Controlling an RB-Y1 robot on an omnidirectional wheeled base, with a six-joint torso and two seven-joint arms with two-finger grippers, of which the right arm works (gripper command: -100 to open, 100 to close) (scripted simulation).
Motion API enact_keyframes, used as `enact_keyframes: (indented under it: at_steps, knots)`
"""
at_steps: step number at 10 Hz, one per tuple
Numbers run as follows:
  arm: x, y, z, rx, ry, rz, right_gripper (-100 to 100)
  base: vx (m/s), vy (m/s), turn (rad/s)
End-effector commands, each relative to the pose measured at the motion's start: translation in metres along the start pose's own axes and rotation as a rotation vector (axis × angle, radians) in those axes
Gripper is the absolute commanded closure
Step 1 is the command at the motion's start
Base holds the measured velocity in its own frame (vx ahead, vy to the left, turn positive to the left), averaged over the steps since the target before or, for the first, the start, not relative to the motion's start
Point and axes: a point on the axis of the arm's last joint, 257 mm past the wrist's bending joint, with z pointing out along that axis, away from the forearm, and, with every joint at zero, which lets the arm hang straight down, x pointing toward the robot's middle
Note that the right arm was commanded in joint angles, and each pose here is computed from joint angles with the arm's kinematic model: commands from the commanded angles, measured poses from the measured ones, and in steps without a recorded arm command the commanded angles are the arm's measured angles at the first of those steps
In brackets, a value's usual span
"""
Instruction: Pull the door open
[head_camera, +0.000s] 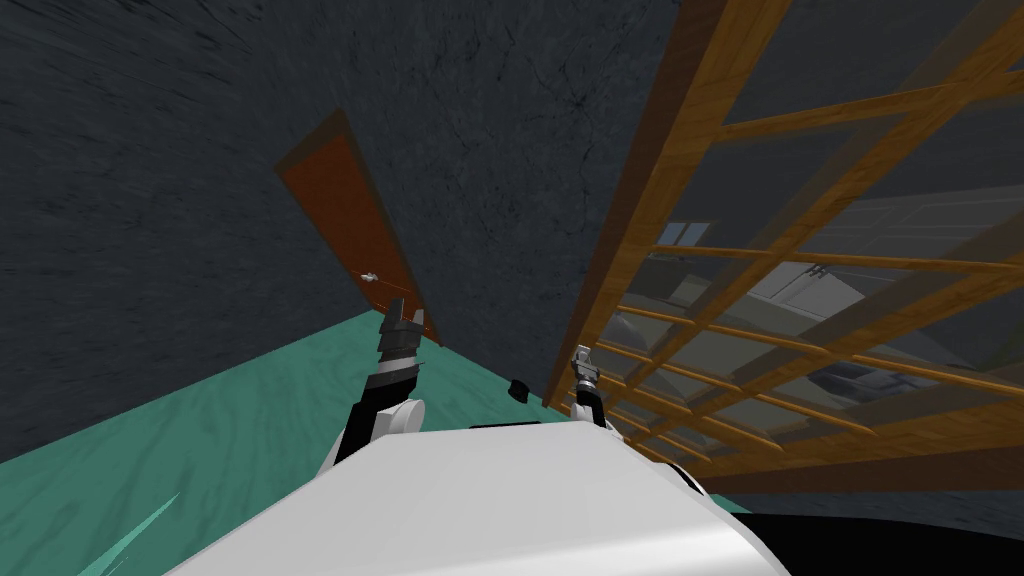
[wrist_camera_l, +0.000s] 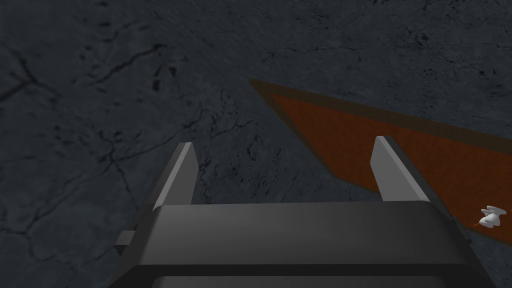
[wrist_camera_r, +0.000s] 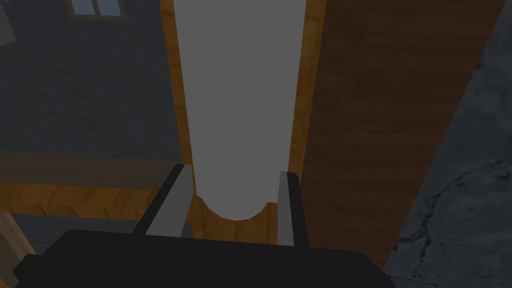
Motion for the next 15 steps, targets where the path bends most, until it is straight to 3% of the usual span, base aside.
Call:
enact_keyframes:
  at_steps: [1,3,15]
  knots:
    - [0.0001,0.0005,0.0005,-0.001,0.001,0.000,100,0.000,0.000,0.000]
    - [0.0001,0.0005,0.0005,-0.001,0.001,0.000,100,0.000,0.000,0.000]
    - [-0.0004,-0.0007,0.0003,-0.007,0.001,0.275,100,-0.025,0.014,0.003]
